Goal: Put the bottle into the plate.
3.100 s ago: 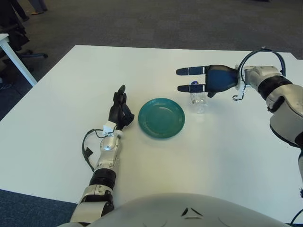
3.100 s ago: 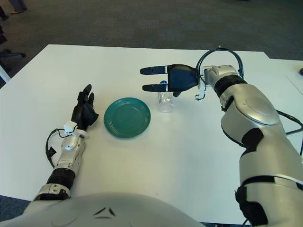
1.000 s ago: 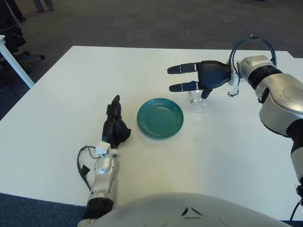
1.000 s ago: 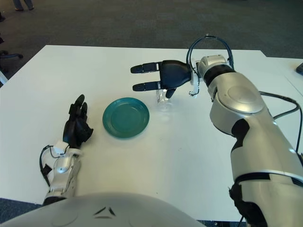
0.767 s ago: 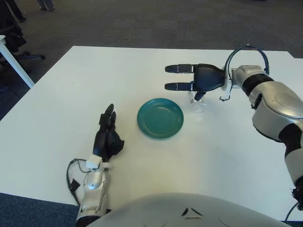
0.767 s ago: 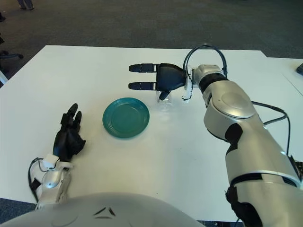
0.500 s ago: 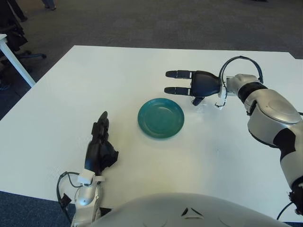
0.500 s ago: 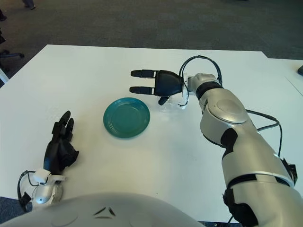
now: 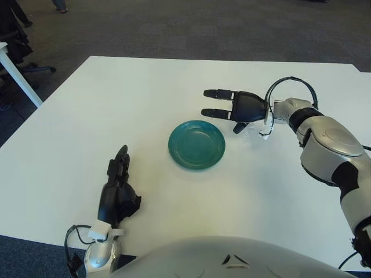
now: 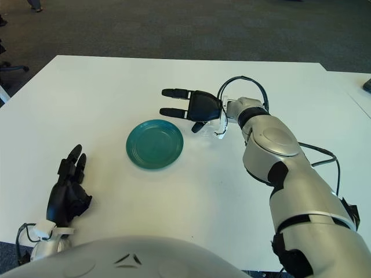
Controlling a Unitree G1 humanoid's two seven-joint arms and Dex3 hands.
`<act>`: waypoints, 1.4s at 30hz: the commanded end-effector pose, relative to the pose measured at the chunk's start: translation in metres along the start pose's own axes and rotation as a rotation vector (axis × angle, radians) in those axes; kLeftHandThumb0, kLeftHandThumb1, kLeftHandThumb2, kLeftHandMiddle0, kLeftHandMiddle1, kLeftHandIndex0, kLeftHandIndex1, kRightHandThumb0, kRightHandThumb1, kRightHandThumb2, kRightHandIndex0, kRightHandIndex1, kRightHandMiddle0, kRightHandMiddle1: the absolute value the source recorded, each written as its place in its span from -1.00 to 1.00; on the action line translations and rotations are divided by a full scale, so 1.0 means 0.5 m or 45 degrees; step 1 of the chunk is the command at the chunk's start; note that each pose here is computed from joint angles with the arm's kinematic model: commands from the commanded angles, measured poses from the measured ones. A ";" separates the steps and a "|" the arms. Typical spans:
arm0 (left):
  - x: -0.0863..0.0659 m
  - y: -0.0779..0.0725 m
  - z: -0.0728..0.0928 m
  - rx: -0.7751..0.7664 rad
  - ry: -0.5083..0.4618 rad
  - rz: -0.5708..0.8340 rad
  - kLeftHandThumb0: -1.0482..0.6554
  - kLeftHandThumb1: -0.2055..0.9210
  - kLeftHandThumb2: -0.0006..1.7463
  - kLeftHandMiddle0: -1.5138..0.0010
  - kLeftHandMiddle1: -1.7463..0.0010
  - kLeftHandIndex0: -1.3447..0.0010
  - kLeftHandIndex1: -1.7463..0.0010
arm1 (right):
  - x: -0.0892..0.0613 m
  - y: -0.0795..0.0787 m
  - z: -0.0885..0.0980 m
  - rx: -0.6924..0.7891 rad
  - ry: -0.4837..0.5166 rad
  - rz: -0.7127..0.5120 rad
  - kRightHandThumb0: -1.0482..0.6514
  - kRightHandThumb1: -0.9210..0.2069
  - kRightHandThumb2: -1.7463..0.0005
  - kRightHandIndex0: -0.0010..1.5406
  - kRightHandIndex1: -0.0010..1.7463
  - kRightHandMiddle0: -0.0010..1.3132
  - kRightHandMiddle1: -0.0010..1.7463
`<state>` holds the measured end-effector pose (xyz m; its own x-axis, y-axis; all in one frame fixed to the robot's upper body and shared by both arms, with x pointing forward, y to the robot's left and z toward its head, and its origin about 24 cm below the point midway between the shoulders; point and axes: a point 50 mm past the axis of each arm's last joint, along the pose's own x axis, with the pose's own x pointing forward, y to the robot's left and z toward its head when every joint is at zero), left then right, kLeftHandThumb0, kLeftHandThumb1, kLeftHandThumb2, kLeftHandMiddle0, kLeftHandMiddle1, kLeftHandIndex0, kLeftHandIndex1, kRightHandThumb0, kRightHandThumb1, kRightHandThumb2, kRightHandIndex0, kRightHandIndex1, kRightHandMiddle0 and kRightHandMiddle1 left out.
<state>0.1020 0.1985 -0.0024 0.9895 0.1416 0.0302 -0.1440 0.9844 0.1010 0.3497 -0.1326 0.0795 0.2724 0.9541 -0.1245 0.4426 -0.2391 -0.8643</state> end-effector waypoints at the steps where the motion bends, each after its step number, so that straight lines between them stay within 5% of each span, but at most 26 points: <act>1: -0.032 0.008 -0.028 0.004 0.156 0.009 -0.86 1.00 0.21 0.78 1.00 1.00 0.52 | -0.020 0.020 0.014 0.076 0.051 0.061 -1.00 -1.00 0.12 -0.70 -0.99 -1.00 -0.75; 14: -0.028 0.007 -0.041 -0.002 0.189 0.009 -0.85 1.00 0.21 0.78 1.00 1.00 0.50 | -0.066 0.034 0.012 0.117 0.142 0.115 -1.00 -1.00 0.12 -0.69 -0.99 -1.00 -0.72; 28: 0.013 -0.012 -0.062 -0.025 0.199 -0.028 -0.85 1.00 0.19 0.79 1.00 1.00 0.49 | -0.077 0.025 -0.008 0.108 0.272 0.057 -1.00 -1.00 0.18 -0.74 -1.00 -1.00 -0.71; 32: 0.039 -0.024 -0.073 -0.028 0.203 -0.046 -0.85 1.00 0.19 0.79 1.00 1.00 0.51 | -0.083 0.015 -0.025 0.303 0.452 0.023 -0.97 -1.00 0.22 -0.80 -1.00 -1.00 -0.77; 38: 0.070 -0.036 -0.081 -0.055 0.204 -0.076 -0.85 1.00 0.21 0.78 0.99 1.00 0.52 | -0.107 -0.007 -0.048 0.799 0.836 -0.275 -0.95 -1.00 0.32 -0.93 -0.99 -1.00 -0.96; 42: 0.091 -0.043 -0.084 -0.070 0.196 -0.092 -0.85 1.00 0.22 0.76 0.99 1.00 0.49 | -0.116 0.021 -0.043 0.963 1.143 -0.381 -0.95 -1.00 0.38 -0.90 -0.98 -0.98 -0.98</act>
<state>0.1377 0.1975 -0.0178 0.9937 0.1113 0.0143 -0.1121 0.9902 0.0839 0.3560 -0.1707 0.0938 0.6980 0.6992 0.1548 0.0938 0.1250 -0.9877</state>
